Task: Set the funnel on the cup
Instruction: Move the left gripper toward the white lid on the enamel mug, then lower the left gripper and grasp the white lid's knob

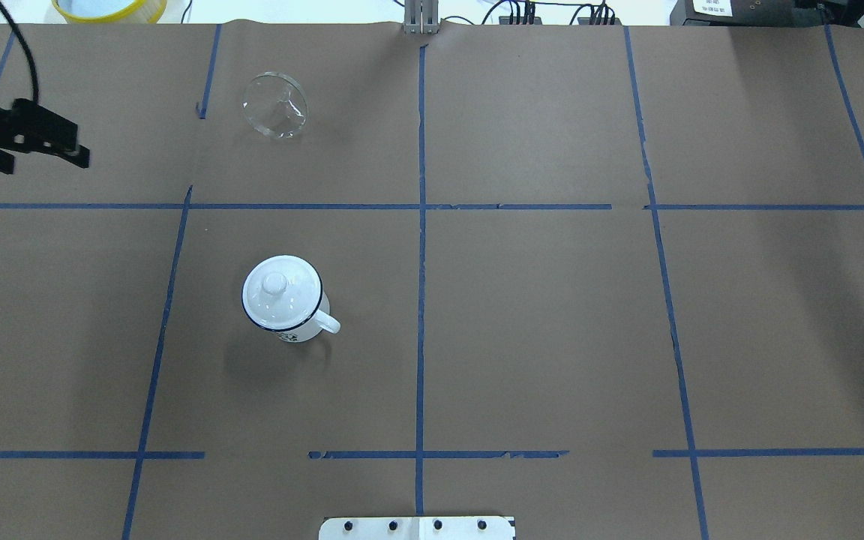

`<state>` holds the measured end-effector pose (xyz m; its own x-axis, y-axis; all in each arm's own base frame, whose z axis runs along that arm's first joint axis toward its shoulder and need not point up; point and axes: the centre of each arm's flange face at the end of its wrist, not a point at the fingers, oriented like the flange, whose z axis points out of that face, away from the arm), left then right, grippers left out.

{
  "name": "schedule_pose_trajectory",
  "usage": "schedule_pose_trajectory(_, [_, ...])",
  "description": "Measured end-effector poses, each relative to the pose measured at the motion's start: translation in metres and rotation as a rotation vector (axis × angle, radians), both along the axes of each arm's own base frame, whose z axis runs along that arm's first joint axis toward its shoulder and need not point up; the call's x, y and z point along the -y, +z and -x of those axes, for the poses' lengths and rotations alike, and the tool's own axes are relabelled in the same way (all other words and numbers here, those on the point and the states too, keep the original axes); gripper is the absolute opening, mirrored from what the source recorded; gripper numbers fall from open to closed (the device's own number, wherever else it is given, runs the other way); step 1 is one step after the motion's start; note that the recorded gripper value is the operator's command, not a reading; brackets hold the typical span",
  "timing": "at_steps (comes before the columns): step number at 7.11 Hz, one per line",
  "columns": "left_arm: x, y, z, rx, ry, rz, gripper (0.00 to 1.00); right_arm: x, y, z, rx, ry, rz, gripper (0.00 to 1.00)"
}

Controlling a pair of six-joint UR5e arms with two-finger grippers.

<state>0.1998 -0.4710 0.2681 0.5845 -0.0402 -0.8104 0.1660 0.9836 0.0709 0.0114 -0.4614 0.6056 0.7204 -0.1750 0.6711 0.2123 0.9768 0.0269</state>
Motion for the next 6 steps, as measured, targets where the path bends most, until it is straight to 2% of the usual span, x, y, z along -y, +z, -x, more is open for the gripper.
schedule_pose_trajectory(2, [-0.02,-0.037,-0.089,-0.025,-0.046,0.108,1.0,0.0,0.0,0.0,0.0,0.0,0.0,1.0])
schedule_pose_trajectory(4, [-0.036,-0.049,-0.168,-0.007,-0.067,0.199,1.0,0.0,0.0,0.0,0.0,0.0,0.0,1.0])
schedule_pose_trajectory(6, [-0.049,-0.041,-0.215,0.038,-0.077,0.224,0.97,0.0,0.0,0.0,0.0,0.0,0.0,1.0])
